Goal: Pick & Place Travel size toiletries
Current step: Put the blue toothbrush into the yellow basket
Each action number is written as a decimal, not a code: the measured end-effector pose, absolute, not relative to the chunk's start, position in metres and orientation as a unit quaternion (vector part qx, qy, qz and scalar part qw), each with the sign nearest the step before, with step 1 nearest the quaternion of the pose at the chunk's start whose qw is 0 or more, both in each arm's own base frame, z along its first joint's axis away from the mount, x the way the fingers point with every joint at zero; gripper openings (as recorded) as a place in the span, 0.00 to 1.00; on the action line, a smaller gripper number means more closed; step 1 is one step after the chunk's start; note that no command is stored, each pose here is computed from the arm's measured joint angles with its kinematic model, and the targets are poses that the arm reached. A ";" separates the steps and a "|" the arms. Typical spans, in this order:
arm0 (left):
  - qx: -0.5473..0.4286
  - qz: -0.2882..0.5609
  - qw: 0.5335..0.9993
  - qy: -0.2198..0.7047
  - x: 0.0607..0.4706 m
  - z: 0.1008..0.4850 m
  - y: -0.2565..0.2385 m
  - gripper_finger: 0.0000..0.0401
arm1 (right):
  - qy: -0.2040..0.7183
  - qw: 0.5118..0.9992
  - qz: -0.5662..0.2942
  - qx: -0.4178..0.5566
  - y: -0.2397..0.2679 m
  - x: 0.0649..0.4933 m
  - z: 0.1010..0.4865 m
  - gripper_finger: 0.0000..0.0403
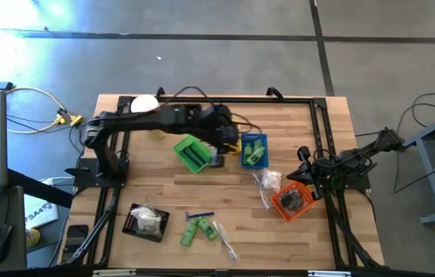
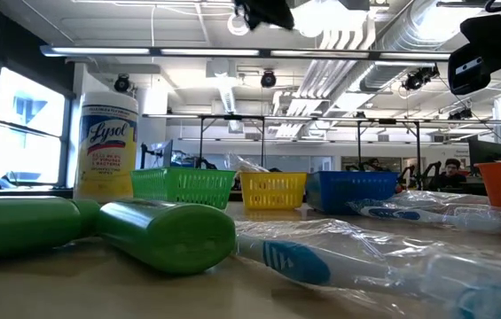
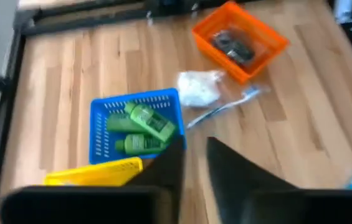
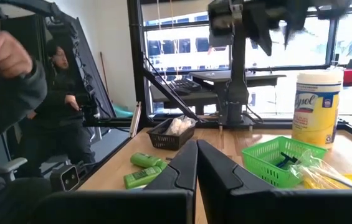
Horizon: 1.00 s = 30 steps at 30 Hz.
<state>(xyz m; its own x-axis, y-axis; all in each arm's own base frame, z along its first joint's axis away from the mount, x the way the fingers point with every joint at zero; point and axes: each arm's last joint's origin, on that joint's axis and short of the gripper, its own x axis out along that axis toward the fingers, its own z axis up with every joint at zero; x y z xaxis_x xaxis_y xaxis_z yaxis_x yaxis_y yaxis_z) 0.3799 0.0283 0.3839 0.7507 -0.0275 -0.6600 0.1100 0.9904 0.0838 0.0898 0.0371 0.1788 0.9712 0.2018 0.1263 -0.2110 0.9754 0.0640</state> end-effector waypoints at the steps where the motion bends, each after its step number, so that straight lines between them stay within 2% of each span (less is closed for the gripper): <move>1: 0.064 -0.040 0.935 0.348 0.371 0.392 0.026 0.10 | -0.059 0.992 0.104 0.039 0.037 0.090 0.179 0.01; 3: 0.065 -0.044 0.937 0.340 0.354 0.407 0.024 0.03 | -0.060 0.992 0.104 0.039 0.037 0.090 0.179 0.01; 10: 0.087 -0.046 0.950 0.296 0.288 0.455 0.020 0.00 | -0.059 0.992 0.105 0.039 0.037 0.090 0.179 0.01; 15: 0.109 -0.045 0.952 0.284 0.241 0.464 0.016 0.00 | -0.060 0.992 0.105 0.039 0.037 0.090 0.179 0.01; 19: 0.122 -0.037 0.954 0.271 0.198 0.444 0.014 0.00 | -0.059 0.992 0.104 0.040 0.037 0.090 0.179 0.01; 22: 0.106 -0.024 0.971 0.214 0.166 0.420 0.011 0.00 | -0.059 0.992 0.104 0.040 0.037 0.090 0.179 0.01; 27: 0.045 -0.003 0.993 0.112 0.125 0.361 0.008 0.00 | -0.059 0.992 0.105 0.040 0.037 0.090 0.179 0.01; 30: 0.048 -0.001 0.996 0.081 0.109 0.323 0.006 0.00 | -0.059 0.992 0.104 0.040 0.037 0.090 0.179 0.01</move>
